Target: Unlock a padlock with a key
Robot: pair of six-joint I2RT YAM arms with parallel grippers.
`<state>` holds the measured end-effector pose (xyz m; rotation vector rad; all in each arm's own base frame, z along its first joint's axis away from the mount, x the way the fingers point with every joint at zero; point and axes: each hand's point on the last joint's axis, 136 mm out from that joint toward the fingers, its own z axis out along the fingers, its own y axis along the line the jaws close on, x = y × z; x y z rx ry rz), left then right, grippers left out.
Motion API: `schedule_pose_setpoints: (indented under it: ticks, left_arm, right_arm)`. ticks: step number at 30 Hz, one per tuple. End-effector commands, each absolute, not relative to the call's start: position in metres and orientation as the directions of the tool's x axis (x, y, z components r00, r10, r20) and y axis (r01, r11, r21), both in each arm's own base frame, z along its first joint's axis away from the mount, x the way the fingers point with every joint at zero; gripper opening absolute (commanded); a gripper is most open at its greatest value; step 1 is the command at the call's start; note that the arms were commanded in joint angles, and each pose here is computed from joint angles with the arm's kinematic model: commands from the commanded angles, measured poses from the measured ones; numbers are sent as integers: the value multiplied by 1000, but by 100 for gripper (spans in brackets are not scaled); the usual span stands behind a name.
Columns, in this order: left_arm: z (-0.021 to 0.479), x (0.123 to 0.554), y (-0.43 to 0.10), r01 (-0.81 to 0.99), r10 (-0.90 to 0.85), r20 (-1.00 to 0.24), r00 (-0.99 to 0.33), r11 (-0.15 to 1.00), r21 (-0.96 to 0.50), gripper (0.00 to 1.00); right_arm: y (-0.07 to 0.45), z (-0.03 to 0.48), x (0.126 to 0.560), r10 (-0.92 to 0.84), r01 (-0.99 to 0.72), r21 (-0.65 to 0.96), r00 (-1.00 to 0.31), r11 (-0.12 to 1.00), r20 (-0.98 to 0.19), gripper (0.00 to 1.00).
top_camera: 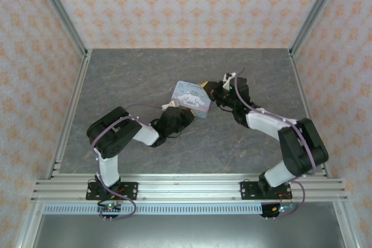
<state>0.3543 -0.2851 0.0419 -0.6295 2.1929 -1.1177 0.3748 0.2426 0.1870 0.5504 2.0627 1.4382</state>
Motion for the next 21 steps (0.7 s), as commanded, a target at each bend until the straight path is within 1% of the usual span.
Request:
schedule_pose_setpoints:
  ticks: [1, 6, 12, 16, 21]
  left_arm:
    - [40, 347, -270, -188, -636, -259, -727, 547, -816, 0]
    - [52, 343, -264, -162, -600, -242, -763, 540, -826, 0]
    - [72, 341, -269, -105, -555, -216, -803, 489, -866, 0]
    - [83, 340, -272, -98, -542, -180, -821, 444, -891, 0]
    - [91, 338, -272, -117, -542, -134, -830, 405, -907, 0]
  right_arm:
    - [245, 172, 346, 606, 41, 936, -772, 349, -193, 0]
    - [250, 158, 307, 592, 47, 934, -784, 355, -186, 0]
    - [255, 138, 274, 582, 69, 928, -795, 367, -172, 0]
    - [260, 126, 263, 580, 80, 925, -798, 370, -163, 0]
    - [262, 116, 263, 590, 96, 926, -794, 364, -149, 0]
